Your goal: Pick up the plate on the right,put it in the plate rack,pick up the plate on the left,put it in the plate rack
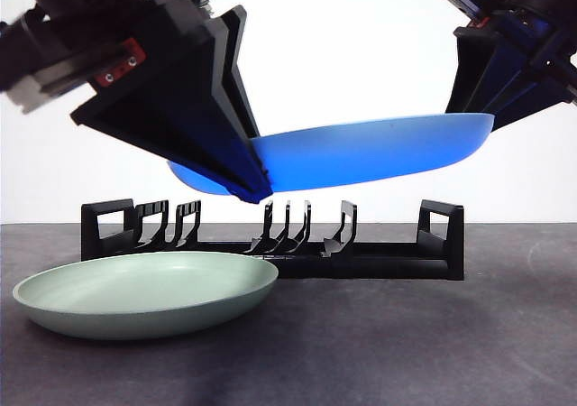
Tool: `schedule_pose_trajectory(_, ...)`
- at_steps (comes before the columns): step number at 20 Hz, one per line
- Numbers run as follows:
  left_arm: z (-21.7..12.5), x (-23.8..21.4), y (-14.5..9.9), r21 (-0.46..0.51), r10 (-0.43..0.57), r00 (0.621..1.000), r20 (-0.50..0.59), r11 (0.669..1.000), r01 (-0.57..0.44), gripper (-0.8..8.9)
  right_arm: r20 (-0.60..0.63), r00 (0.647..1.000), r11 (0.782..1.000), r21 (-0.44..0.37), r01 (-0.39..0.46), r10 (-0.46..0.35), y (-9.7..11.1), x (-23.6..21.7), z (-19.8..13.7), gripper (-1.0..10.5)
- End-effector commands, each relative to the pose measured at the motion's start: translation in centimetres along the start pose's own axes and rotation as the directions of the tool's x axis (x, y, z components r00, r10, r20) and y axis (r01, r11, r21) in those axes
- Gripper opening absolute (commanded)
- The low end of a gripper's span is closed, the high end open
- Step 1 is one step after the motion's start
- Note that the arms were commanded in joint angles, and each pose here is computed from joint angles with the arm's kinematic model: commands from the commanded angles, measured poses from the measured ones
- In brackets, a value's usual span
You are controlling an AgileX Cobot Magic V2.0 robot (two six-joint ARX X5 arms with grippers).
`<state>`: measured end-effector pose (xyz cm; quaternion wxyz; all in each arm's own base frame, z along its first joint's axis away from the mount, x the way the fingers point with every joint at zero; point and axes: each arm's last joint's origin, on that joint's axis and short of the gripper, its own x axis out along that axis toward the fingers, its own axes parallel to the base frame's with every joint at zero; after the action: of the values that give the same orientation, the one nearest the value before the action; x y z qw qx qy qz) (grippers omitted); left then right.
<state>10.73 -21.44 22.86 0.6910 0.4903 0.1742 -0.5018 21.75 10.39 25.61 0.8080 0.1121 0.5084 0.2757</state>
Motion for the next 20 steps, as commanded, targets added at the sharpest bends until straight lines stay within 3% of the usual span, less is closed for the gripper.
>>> schedule_pose_trajectory(1, 0.1, 0.2, 0.0, -0.038, 0.000, 1.000, -0.003, 0.999, 0.000, -0.09, 0.022, 0.999, 1.000, -0.008, -0.030, 0.030, 0.3, -0.2, 0.4, 0.1)
schedule_pose_trajectory(3, 0.1, 0.2, 0.0, -0.041, 0.002, 1.000, 0.001, 0.999, -0.002, -0.09, 0.038, 0.999, 0.999, -0.030, -0.030, 0.031, 0.4, -0.3, 0.6, 0.6)
schedule_pose_trajectory(5, 0.3, 0.1, -0.1, -0.036, 0.012, 1.000, 0.008, 0.999, -0.011, -0.09, 0.071, 0.997, 0.998, -0.044, -0.034, 0.037, 0.7, -0.8, 1.0, 2.8)
schedule_pose_trajectory(6, 0.6, -0.1, -0.3, -0.028, 0.022, 1.000, 0.022, 0.999, -0.021, -0.09, 0.103, 0.994, 0.997, -0.062, -0.039, 0.046, 0.8, -1.3, 1.2, 3.1)
schedule_pose_trajectory(9, 1.9, -1.1, -0.4, -0.023, 0.132, 0.991, 0.038, 0.991, -0.131, -0.09, 0.242, 0.967, 0.992, -0.111, -0.054, 0.080, 1.4, -3.4, 1.8, 3.1)
schedule_pose_trajectory(11, 3.0, -2.0, 0.4, -0.105, 0.206, 0.978, 0.039, 0.974, -0.201, -0.09, 0.384, 0.919, 0.989, -0.139, -0.043, 0.094, 2.0, -5.5, 2.2, 3.1)
schedule_pose_trajectory(16, 3.6, -4.1, 4.9, -0.374, 0.402, 0.916, -0.011, 0.848, -0.376, -0.09, 0.678, 0.733, 0.986, -0.078, 0.145, -0.054, 2.9, -10.4, 1.6, 3.1)
schedule_pose_trajectory(18, 2.8, -4.7, 7.2, -0.476, 0.441, 0.897, -0.033, 0.782, -0.402, -0.09, 0.721, 0.686, 0.981, -0.046, 0.190, -0.099, 3.1, -11.5, 1.1, 3.1)
schedule_pose_trajectory(20, 1.7, -4.9, 9.1, -0.542, 0.423, 0.906, 0.003, 0.762, -0.354, -0.09, 0.733, 0.673, 0.979, -0.054, 0.197, -0.095, 3.3, -12.1, 0.7, 3.1)
